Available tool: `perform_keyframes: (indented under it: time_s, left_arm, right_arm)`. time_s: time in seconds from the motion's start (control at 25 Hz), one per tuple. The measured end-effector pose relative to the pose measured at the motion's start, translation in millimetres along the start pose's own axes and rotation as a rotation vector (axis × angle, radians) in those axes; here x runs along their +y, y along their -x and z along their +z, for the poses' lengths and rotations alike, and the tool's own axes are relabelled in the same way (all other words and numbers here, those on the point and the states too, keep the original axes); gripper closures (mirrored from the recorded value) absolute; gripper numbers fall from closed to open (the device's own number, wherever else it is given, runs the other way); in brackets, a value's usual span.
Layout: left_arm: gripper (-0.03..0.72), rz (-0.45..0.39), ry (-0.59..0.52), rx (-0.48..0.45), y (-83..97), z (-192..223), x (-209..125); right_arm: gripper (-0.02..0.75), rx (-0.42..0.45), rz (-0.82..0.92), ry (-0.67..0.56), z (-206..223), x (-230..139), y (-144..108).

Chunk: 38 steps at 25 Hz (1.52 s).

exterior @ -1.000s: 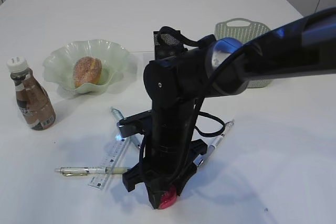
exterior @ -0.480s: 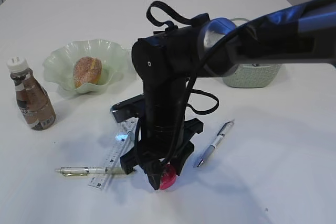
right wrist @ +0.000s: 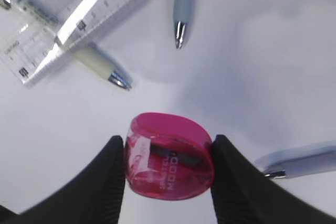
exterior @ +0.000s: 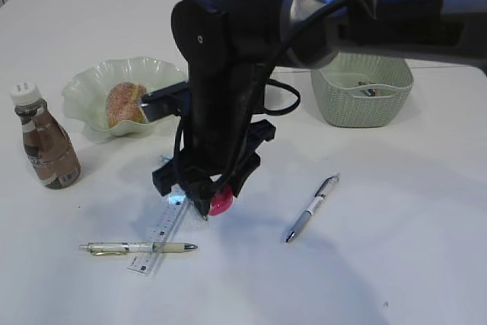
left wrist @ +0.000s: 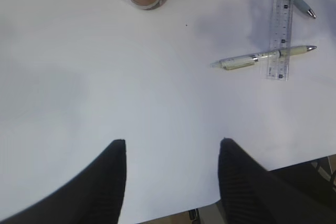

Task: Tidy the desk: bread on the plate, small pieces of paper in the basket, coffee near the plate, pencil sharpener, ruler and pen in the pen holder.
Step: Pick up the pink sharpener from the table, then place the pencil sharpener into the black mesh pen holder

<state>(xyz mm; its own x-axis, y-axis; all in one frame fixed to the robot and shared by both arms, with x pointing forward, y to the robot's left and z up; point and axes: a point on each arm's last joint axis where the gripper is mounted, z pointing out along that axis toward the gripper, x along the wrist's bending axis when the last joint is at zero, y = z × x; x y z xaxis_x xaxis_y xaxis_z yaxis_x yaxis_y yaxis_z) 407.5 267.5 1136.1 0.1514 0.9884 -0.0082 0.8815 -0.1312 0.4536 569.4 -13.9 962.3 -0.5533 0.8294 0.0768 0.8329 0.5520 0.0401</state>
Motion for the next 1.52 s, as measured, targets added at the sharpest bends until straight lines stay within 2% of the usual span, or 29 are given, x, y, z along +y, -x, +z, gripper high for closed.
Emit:
perform_keyframes:
  time_s: [0.2,0.28,0.32,0.4,0.68,1.0,1.2,1.32,1.36,1.52]
  left_arm:
    - [0.294,0.000,0.000,0.000,0.0,0.0,0.0]
    - [0.294,0.000,0.000,0.000,0.0,0.0,0.0]
    - [0.294,0.000,0.000,0.000,0.0,0.0,0.0]
    - [0.294,0.000,0.000,0.000,0.0,0.0,0.0]
    - [0.294,0.000,0.000,0.000,0.0,0.0,0.0]
    - [0.294,0.000,0.000,0.000,0.0,0.0,0.0]
    - [0.294,0.000,0.000,0.000,0.0,0.0,0.0]
    - [0.294,0.000,0.000,0.000,0.0,0.0,0.0]
    - [0.294,0.000,0.002,0.000,0.0,0.0,0.2]
    - [0.294,0.000,0.051,-0.003,0.3,-0.1,4.6]
  right_arm:
    - [0.370,-0.090,0.015,0.132,-32.1,18.6,5.2]
    - [0.370,-0.090,0.015,0.132,-32.1,18.6,5.2]
    - [0.370,-0.122,0.028,0.189,-44.8,25.3,7.2]
    - [0.370,-0.132,0.035,0.223,-52.0,29.2,7.6]
    - [0.370,-0.122,0.056,0.347,-74.8,40.9,8.2]
    - [0.370,-0.122,0.088,0.399,-86.4,46.5,20.0]
    - [0.370,-0.136,0.150,0.447,-101.3,50.5,49.0]
    - [0.370,-0.142,0.163,0.453,-102.9,50.8,56.0]
    - [0.370,-0.147,0.191,0.474,-104.9,52.1,70.1]
    - [0.370,-0.159,0.226,0.549,-109.6,56.6,93.0]
